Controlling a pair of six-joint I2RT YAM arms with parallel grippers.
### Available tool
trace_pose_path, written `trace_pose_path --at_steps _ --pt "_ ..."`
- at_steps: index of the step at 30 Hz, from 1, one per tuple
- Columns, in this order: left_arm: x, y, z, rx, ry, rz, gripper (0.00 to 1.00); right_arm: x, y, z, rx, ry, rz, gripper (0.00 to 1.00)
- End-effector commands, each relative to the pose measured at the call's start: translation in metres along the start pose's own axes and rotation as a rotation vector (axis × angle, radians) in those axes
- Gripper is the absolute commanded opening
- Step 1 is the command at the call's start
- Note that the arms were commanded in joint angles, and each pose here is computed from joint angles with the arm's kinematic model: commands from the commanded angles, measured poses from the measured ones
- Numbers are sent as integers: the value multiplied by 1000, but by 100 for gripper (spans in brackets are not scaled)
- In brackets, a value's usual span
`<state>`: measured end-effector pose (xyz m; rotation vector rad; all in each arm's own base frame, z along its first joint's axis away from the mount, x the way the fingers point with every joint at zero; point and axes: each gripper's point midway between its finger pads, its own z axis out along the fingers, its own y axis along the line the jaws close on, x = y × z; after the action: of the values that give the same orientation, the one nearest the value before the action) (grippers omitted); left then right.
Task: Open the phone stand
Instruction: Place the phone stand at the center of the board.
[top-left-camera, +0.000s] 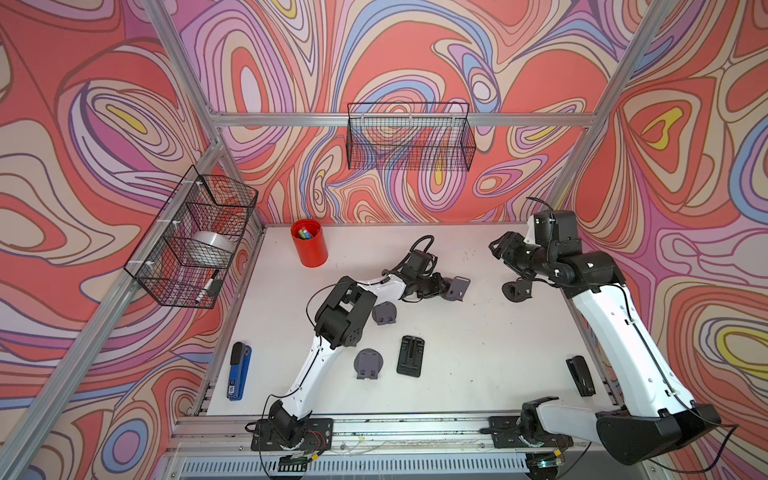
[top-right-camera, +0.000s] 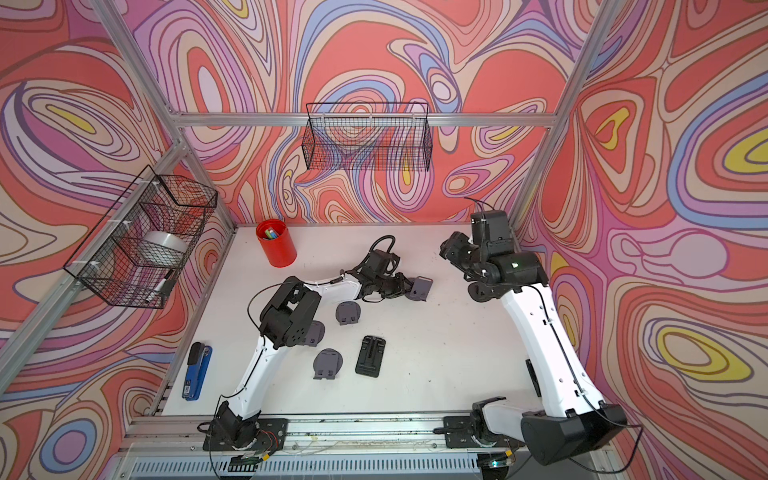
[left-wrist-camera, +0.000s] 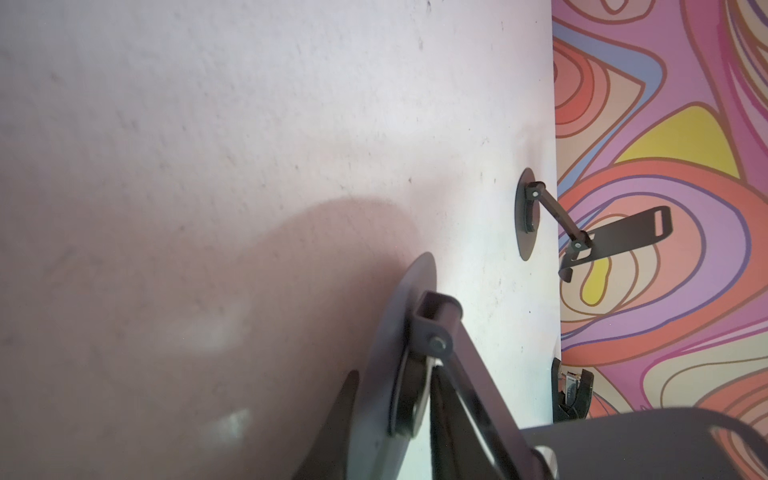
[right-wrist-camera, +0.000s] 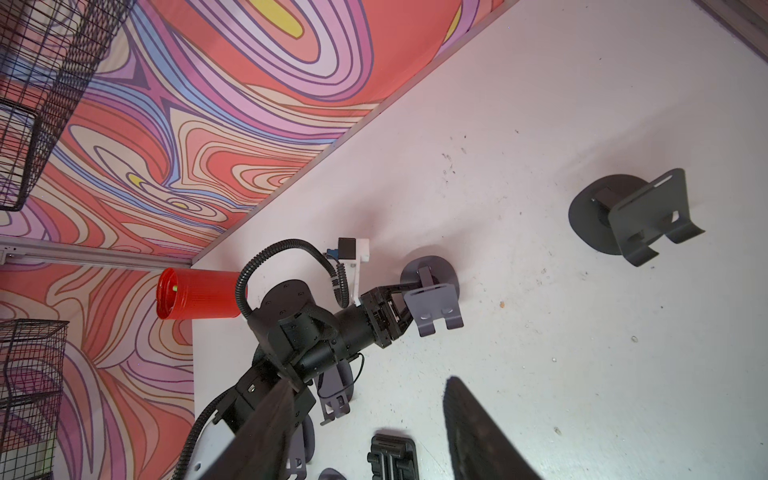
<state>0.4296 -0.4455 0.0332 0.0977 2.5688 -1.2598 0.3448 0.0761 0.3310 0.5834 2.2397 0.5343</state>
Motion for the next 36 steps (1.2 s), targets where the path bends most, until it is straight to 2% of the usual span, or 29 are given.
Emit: trace_pose_path --at_steps 1,23,32,36 --pt "6 26 -10 -99 23 -32 27 -3 2 -6 -22 -22 7 59" --pt "19 54 -44 -171 29 -54 29 8 -1 7 -36 15 27 59" --pt "8 33 -84 -241 3 29 30 27 -17 27 24 90 -45 58" --pt "-2 13 -114 -255 -56 86 31 44 -22 37 79 139 -109 58"
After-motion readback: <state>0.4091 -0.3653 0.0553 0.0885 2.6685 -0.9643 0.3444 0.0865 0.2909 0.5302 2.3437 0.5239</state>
